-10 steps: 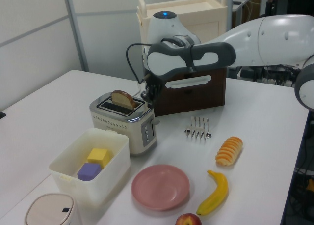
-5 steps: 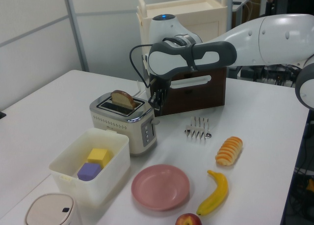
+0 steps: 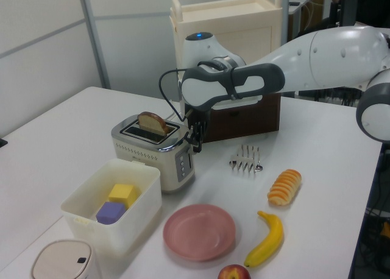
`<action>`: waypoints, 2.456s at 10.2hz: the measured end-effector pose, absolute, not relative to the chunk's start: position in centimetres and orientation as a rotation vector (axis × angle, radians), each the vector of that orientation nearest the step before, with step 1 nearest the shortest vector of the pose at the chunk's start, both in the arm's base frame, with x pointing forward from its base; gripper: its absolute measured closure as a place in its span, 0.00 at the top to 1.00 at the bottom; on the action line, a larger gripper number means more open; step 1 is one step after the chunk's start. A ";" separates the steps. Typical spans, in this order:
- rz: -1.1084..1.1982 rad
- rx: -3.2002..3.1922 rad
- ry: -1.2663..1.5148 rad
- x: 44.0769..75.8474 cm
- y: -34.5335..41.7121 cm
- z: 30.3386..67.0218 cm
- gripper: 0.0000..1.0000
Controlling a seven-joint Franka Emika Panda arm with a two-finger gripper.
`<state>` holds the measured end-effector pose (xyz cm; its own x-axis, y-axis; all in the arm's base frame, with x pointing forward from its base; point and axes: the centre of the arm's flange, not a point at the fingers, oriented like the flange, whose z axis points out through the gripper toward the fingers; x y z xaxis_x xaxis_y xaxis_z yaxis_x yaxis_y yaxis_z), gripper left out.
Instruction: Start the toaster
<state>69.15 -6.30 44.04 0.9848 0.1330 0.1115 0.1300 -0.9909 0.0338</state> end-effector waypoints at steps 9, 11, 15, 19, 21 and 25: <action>0.042 3.084 0.297 69.5 -6.4 37.6 0.01; 0.042 3.083 0.297 69.6 -6.5 37.4 0.01; 0.132 3.106 0.273 67.5 -7.7 47.8 0.01; 0.069 3.169 0.221 63.3 -7.0 54.8 0.47; 0.003 3.164 0.046 62.8 -5.6 54.8 0.80; -0.043 3.088 -0.140 62.0 -1.6 55.8 1.00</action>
<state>62.03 -1.56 55.77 0.9955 -0.0909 -0.0254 -0.0895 -0.9947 0.0511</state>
